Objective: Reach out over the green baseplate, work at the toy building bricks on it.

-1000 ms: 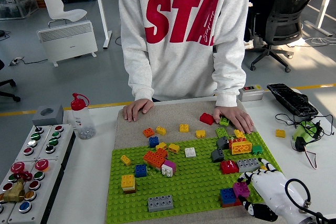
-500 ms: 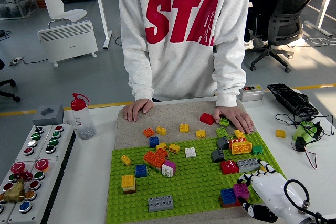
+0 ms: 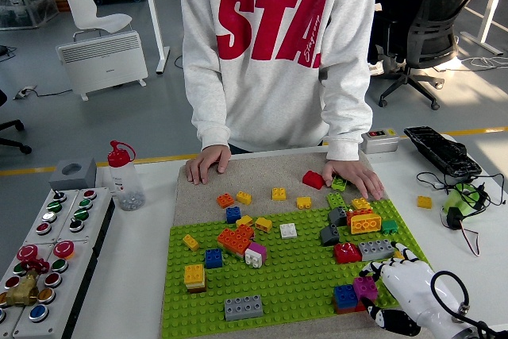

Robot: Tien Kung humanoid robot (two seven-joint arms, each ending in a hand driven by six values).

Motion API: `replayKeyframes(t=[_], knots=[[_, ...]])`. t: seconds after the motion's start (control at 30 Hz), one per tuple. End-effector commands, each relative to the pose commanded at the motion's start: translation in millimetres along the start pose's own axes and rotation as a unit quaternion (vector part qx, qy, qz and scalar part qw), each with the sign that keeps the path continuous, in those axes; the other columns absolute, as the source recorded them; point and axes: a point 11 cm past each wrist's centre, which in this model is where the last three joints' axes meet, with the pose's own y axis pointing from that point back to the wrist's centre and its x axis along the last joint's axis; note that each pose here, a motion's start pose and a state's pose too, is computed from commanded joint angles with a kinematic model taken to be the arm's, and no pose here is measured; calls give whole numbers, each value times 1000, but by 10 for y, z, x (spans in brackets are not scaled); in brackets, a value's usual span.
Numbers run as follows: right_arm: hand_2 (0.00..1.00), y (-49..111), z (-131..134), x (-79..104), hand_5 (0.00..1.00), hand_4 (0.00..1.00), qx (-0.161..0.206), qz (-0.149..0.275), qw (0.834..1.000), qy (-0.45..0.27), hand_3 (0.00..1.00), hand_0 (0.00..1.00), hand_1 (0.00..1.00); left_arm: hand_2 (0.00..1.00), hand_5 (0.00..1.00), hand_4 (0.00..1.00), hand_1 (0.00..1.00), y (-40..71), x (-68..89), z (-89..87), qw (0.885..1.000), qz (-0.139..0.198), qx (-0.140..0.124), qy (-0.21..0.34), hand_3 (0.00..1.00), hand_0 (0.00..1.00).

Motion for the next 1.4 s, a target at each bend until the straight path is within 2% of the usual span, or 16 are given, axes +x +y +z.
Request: replayKeyframes(t=[0.73, 0.77, 0.93, 0.97, 1.13, 1.17, 1.33, 1.37, 1.4], knots=[[611, -4, 0, 16, 247, 599, -2, 0, 1000, 3, 596, 998, 688, 688, 998, 360, 700, 2, 2, 15, 1000, 0, -2, 1, 623, 691], [710, -4, -1, 18, 250, 625, -3, -1, 1000, 4, 710, 998, 735, 688, 998, 360, 700, 2, 2, 15, 1000, 0, -2, 1, 623, 691], [710, -6, -1, 20, 250, 625, -6, -3, 1000, 9, 710, 998, 735, 688, 998, 360, 700, 2, 1, 13, 1000, 0, -1, 0, 623, 691], [794, -6, 0, 18, 255, 664, -7, -4, 1000, 10, 790, 998, 775, 687, 998, 360, 700, 2, 1, 12, 1000, 0, -1, 0, 623, 691], [794, -4, 10, -5, 255, 664, -12, -11, 1000, 12, 790, 998, 775, 687, 998, 360, 700, 0, -1, 0, 1000, 1, 0, 0, 623, 691], [874, -2, 11, -8, 280, 701, -12, -12, 1000, 12, 850, 998, 823, 687, 998, 360, 699, 0, -2, -3, 1000, 1, 0, -1, 623, 692], [874, 5, 4, -15, 280, 701, -13, -14, 1000, 10, 850, 998, 823, 687, 998, 360, 699, -2, -5, -19, 1000, 1, 2, -1, 623, 692], [914, 6, 2, -15, 295, 725, -12, -14, 1000, 9, 895, 998, 845, 688, 998, 360, 700, -3, -6, -22, 1000, 1, 2, -1, 623, 691], [914, 8, -3, -13, 295, 725, -12, -13, 1000, 8, 895, 998, 845, 688, 998, 360, 700, -3, -7, -26, 1000, 1, 3, -1, 623, 691]])
